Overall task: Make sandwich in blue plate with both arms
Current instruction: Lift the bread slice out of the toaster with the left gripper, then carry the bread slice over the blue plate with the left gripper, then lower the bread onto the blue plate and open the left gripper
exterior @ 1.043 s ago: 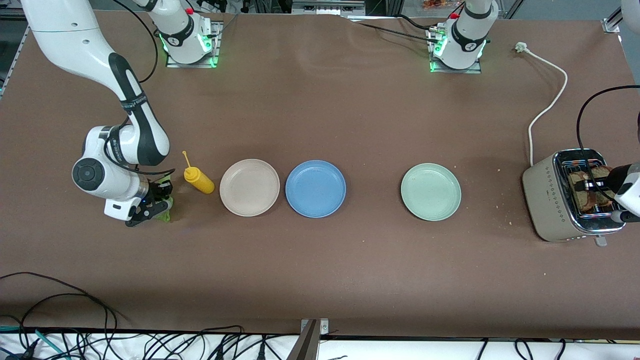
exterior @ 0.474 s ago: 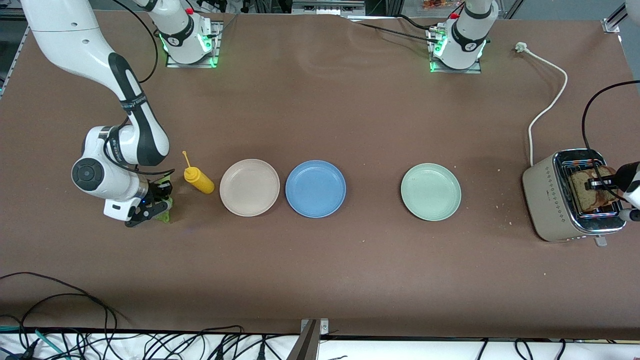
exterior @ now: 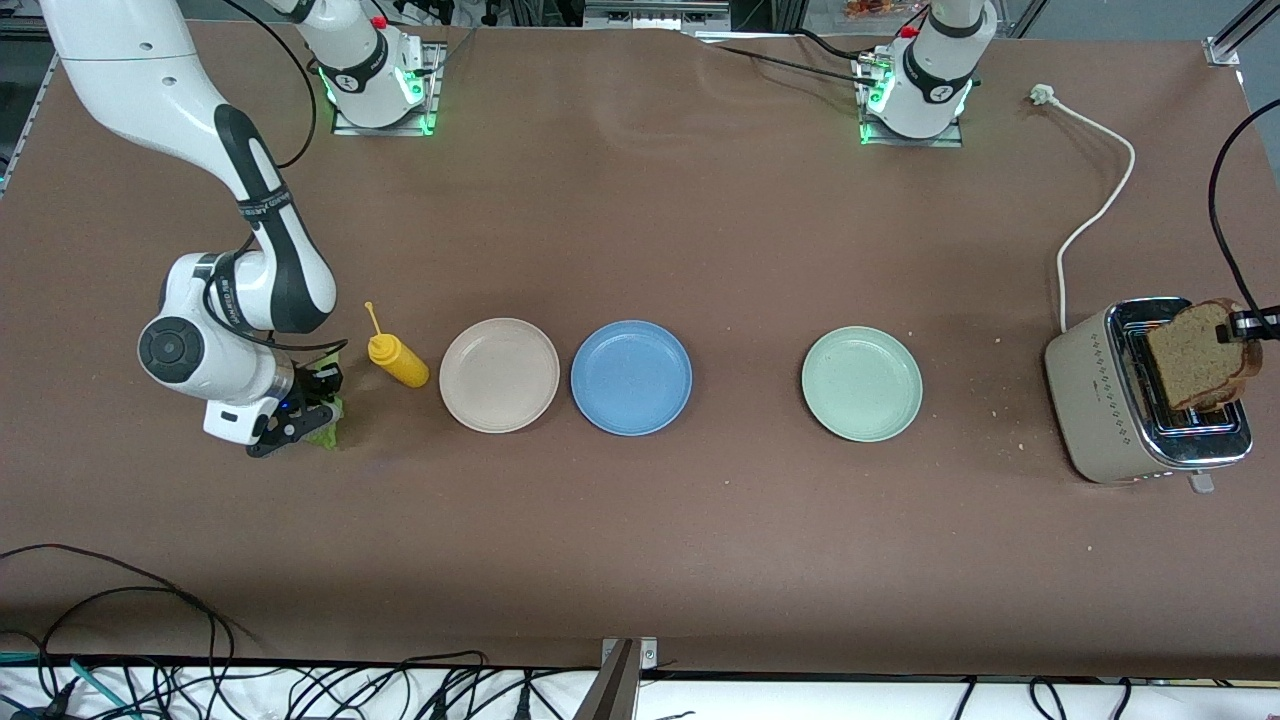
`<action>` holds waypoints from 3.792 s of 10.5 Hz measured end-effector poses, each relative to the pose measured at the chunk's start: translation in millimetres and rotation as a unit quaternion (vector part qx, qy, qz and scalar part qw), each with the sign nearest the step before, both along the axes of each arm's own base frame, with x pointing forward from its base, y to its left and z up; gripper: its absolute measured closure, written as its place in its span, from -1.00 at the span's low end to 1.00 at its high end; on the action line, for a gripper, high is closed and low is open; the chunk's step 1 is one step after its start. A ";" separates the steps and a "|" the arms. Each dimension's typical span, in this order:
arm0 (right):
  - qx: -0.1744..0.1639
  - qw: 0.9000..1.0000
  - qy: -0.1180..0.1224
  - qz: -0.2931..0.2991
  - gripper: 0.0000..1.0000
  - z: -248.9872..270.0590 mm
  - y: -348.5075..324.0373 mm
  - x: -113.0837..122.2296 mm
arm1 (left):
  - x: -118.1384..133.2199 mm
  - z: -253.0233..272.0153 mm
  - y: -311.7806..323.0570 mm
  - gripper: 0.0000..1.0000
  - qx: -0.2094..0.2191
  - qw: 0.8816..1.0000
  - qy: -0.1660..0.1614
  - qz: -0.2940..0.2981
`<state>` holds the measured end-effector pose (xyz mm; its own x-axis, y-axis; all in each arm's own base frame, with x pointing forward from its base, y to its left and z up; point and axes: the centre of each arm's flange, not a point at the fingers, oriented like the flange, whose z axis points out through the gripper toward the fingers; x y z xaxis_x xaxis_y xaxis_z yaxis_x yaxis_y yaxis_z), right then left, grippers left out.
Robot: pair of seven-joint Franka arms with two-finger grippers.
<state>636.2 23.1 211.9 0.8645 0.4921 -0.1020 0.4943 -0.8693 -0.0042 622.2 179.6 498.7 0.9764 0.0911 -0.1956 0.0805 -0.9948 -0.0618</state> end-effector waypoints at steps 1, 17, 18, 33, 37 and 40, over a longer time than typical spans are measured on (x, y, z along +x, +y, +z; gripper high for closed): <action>0.000 1.000 0.005 0.000 0.64 3.8 0.6 2.0 | 3.0 11.0 -10.6 0.81 -0.001 1.000 -0.004 -0.008; -0.001 1.000 0.010 0.000 0.64 21.5 2.7 13.0 | 35.1 -137.5 -428.8 0.81 -0.427 0.897 0.068 0.087; -0.001 1.000 0.011 0.000 0.64 21.3 2.0 13.0 | 31.7 -157.8 -462.1 0.81 -0.431 0.895 0.060 0.096; -0.001 1.000 0.014 -0.003 0.65 18.5 -0.6 12.5 | -20.1 -271.8 -585.6 0.81 -0.367 0.925 0.034 0.090; -0.001 1.000 0.014 -0.003 0.64 18.4 -0.6 12.4 | -11.9 -288.7 -567.9 0.78 -0.354 0.930 0.030 0.096; -0.001 1.000 0.014 -0.003 0.64 18.3 -0.8 12.4 | 10.7 -290.7 -520.0 0.07 -0.344 0.932 0.027 0.108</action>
<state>648.6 22.4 230.2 0.8642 0.4870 -0.1269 0.4891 -0.8721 -0.0156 632.9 -340.4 208.0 0.9369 0.1205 -0.3283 0.2995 -0.7613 0.5751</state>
